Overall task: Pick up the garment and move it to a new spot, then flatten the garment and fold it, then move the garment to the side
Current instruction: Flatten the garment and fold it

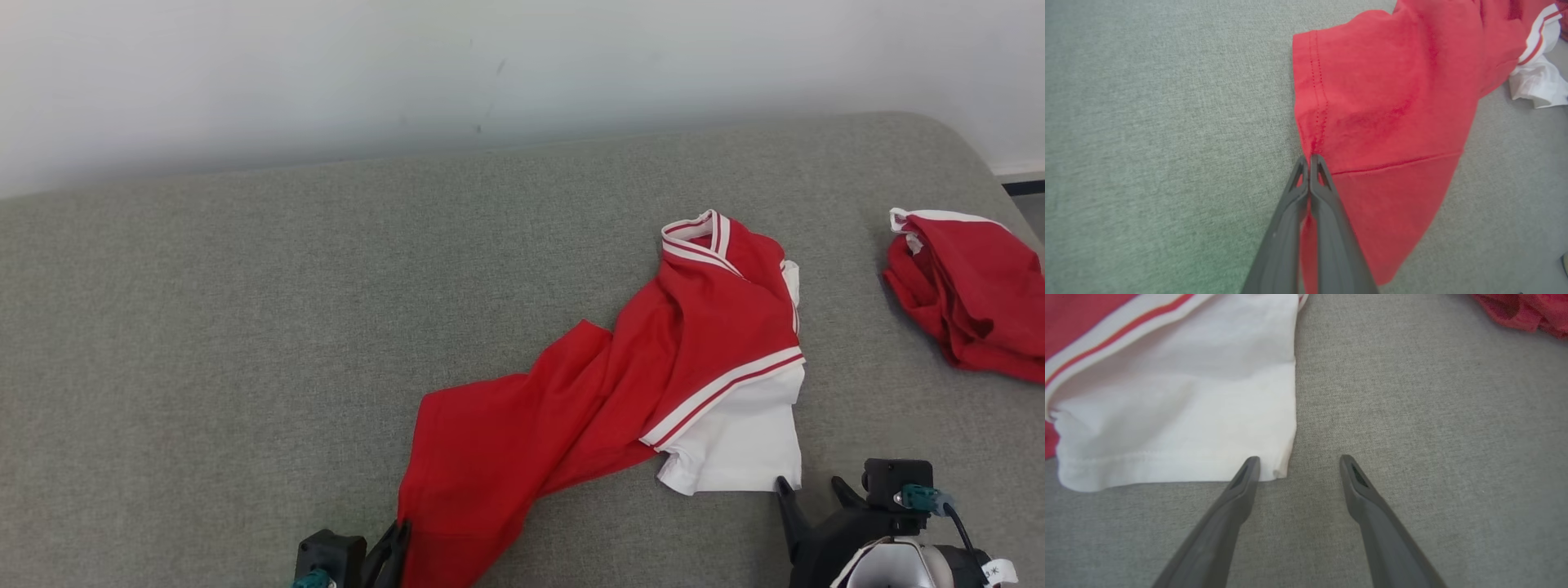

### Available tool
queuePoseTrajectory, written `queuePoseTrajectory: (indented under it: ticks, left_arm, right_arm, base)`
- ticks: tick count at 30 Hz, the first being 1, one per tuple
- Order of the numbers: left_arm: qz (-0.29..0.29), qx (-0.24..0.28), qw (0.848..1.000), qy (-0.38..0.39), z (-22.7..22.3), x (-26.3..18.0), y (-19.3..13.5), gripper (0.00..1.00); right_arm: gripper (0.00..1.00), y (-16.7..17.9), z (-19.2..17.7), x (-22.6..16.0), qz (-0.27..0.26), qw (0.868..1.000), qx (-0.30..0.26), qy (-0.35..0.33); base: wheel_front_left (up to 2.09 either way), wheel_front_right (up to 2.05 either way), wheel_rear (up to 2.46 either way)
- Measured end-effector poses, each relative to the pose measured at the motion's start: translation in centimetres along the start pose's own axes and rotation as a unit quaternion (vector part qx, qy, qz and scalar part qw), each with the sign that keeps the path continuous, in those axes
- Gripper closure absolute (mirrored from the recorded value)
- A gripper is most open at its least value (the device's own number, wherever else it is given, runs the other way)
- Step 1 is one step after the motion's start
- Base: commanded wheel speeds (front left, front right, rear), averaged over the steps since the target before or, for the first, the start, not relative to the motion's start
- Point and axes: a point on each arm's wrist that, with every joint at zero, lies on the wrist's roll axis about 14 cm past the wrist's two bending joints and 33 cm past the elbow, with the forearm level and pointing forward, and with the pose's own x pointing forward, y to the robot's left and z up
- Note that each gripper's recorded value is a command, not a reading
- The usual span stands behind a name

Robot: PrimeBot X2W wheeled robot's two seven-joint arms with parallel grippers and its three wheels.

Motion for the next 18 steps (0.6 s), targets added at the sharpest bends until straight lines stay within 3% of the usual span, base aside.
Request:
queuePoseTrajectory:
  ticks: [4, 6, 7, 9, 10, 14, 18]
  left_arm:
    - [0.004, -0.002, 1.0, 0.0, -0.1, 0.1, 0.3, 1.0]
    - [0.005, -0.002, 1.0, -0.003, 0.0, 0.2, 0.5, 1.0]
    - [0.005, -0.003, 1.0, -0.005, 0.0, 0.2, 0.5, 1.0]
    - [0.006, -0.003, 1.0, -0.007, 0.1, 0.2, 0.5, 1.0]
    - [0.006, -0.004, 1.0, -0.008, 0.1, 0.2, 0.6, 1.0]
    - [0.006, -0.013, 1.0, -0.028, 0.7, 0.2, 0.6, 1.0]
    - [0.0, -0.057, 0.997, -0.057, 2.3, 0.4, 0.3, 1.0]
  right_arm:
    - [0.0, 0.5, -1.0, 0.8, 0.005, 0.999, -0.005, 0.035]
    - [0.48, 0.7, -1.0, 1.1, 0.007, 0.999, -0.006, 0.037]
    - [0.56, 0.8, -1.1, 1.3, 0.008, 0.999, -0.006, 0.039]
    - [0.91, 0.9, -1.0, 1.5, 0.009, 0.999, -0.007, 0.041]
    - [1.0, 1.0, -1.0, 1.6, 0.01, 0.999, -0.007, 0.041]
    - [1.0, 1.3, 0.3, 1.9, 0.014, 1.0, -0.007, 0.017]
    - [1.0, 1.7, 4.5, 1.7, 0.02, 0.998, -0.008, -0.061]
  base:
    - [0.0, 0.0, 0.0]
    - [0.0, 0.0, 0.0]
    - [0.0, 0.0, 0.0]
    - [0.0, 0.0, 0.0]
    - [0.0, 0.0, 0.0]
    - [0.0, 0.0, 0.0]
    - [0.0, 0.0, 0.0]
